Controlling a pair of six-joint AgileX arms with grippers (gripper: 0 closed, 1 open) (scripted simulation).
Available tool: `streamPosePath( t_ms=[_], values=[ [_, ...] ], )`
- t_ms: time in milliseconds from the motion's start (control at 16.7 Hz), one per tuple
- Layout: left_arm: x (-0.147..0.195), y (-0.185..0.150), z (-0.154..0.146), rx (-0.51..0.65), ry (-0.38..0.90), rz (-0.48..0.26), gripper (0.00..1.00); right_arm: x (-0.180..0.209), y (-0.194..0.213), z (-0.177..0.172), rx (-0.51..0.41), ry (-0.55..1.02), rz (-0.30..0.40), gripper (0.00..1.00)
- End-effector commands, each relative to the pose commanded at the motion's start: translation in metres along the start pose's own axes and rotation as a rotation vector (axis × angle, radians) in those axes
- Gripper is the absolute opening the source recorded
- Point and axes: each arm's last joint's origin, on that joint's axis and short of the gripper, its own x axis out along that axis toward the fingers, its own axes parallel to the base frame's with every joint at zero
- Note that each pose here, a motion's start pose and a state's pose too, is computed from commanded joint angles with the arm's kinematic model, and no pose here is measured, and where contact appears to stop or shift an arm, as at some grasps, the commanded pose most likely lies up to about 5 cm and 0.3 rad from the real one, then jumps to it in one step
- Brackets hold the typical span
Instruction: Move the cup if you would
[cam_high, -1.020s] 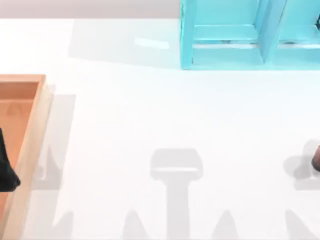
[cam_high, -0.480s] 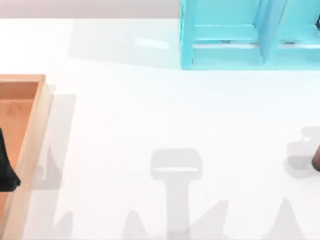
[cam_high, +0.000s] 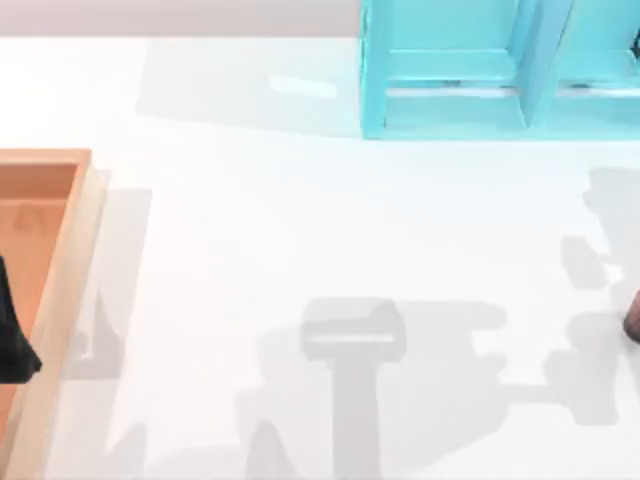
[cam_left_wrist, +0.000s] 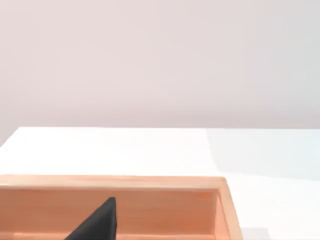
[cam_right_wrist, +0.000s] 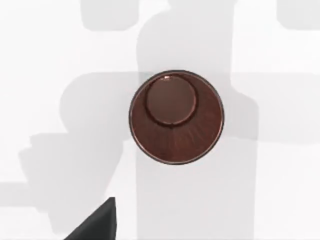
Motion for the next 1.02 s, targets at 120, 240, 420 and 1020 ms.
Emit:
streamPosePath(
  t_ms=[120, 240, 420, 1020],
  values=[
    [0.000, 0.000, 0.000, 0.000, 0.000, 0.000, 1.00, 0.009, 0.000, 0.021, 0.001, 0.108, 0.003, 1.00],
    [0.000, 0.000, 0.000, 0.000, 0.000, 0.000, 1.00, 0.015, 0.000, 0.035, 0.001, 0.175, 0.005, 1.00],
    [0.000, 0.000, 0.000, 0.000, 0.000, 0.000, 1.00, 0.016, 0.000, 0.043, 0.002, 0.212, 0.008, 1.00],
    [0.000, 0.000, 0.000, 0.000, 0.000, 0.000, 1.00, 0.060, 0.001, 0.038, 0.003, 0.209, 0.008, 1.00]
  ],
)
